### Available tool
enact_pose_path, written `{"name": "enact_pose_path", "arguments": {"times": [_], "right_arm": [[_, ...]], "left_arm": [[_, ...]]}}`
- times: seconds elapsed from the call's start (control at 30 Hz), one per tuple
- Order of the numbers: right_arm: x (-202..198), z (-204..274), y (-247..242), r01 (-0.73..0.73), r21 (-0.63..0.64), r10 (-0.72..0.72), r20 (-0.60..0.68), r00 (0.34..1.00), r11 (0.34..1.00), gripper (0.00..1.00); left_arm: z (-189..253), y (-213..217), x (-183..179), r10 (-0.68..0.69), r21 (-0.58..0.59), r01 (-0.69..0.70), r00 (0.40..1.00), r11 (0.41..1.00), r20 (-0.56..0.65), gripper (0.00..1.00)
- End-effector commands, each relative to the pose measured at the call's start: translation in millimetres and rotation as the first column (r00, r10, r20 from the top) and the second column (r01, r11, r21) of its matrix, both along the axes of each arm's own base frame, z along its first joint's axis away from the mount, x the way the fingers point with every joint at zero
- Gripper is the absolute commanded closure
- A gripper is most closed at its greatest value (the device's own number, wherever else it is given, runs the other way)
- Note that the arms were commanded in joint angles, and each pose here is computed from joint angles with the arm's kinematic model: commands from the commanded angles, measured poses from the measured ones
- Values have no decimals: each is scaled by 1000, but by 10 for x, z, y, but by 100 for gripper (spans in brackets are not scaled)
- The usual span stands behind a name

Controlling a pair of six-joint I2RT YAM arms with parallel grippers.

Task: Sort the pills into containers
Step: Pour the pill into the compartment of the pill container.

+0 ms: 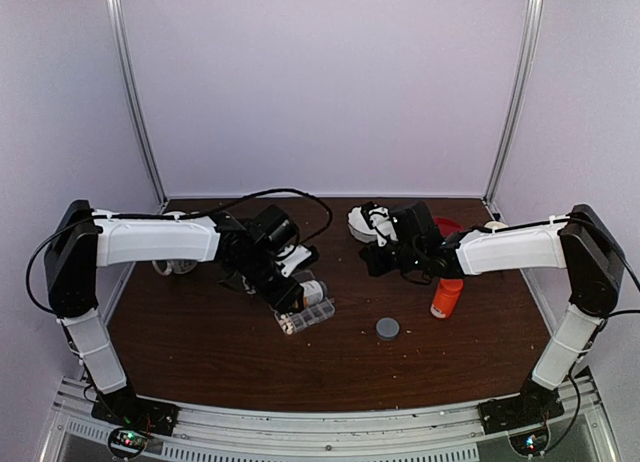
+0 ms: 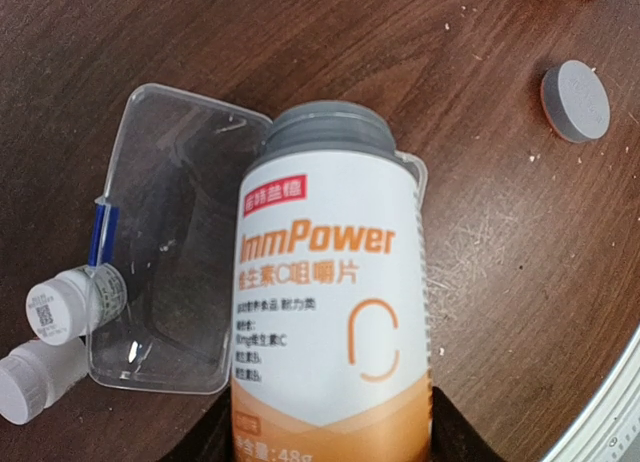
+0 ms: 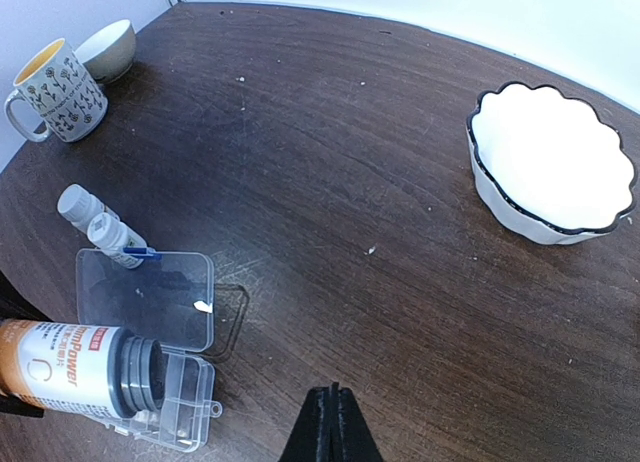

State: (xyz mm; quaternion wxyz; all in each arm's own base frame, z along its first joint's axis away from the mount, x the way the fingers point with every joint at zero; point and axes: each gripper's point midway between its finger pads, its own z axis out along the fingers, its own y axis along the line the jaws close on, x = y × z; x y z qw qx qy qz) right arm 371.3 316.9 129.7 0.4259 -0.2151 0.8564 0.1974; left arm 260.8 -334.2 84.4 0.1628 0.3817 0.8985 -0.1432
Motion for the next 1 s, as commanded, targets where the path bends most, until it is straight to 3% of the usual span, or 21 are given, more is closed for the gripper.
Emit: {"name": "enact_pose_path", "arguments": {"times": [0.0, 0.97], "right_arm": [[40, 132, -43, 24, 14, -24, 41, 999, 1000, 100], [36, 115, -33, 17, 10, -17, 37, 999, 1000, 100]], "left_arm": [[0, -62, 43, -10, 0, 10, 1000, 1000, 11, 100], [12, -97, 65, 6, -17, -5, 1000, 1000, 12, 100]]}}
